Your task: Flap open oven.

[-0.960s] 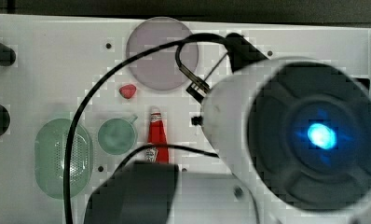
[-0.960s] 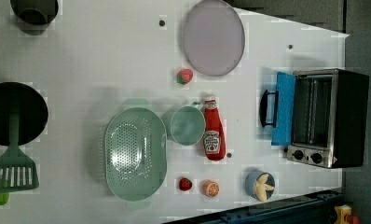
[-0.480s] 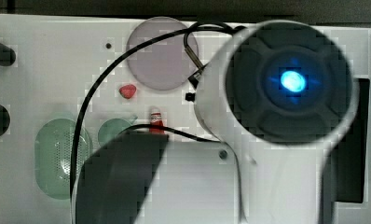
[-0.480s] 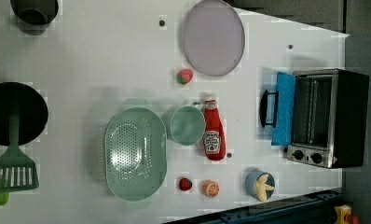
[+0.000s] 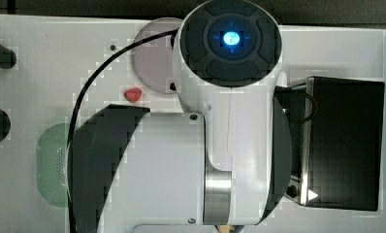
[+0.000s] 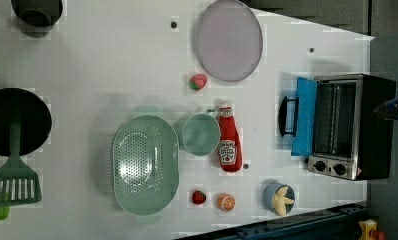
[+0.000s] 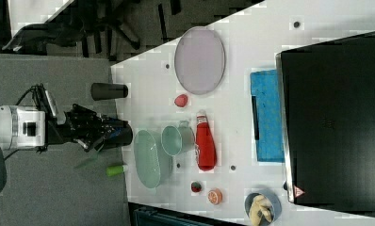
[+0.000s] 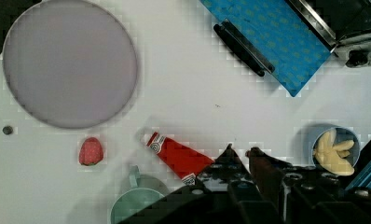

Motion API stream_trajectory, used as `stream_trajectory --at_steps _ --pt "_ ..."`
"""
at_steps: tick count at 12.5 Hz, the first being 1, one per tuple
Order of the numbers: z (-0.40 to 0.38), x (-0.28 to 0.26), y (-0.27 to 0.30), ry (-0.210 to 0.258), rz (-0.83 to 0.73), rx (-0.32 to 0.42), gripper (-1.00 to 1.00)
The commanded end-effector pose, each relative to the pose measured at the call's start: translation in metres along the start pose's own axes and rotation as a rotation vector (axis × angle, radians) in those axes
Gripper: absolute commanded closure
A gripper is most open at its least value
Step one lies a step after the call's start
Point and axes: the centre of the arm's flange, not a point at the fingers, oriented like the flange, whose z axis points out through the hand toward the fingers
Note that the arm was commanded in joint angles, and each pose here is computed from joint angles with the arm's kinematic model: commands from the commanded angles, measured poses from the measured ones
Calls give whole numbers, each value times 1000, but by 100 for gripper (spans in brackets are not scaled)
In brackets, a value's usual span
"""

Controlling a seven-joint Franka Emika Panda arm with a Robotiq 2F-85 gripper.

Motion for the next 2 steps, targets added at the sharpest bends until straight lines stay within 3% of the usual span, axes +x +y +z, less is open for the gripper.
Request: stream_trajectory --at_steps 1,2 --pt "-25 4 16 25 84 53 65" --pt "-25 4 16 25 84 53 65"
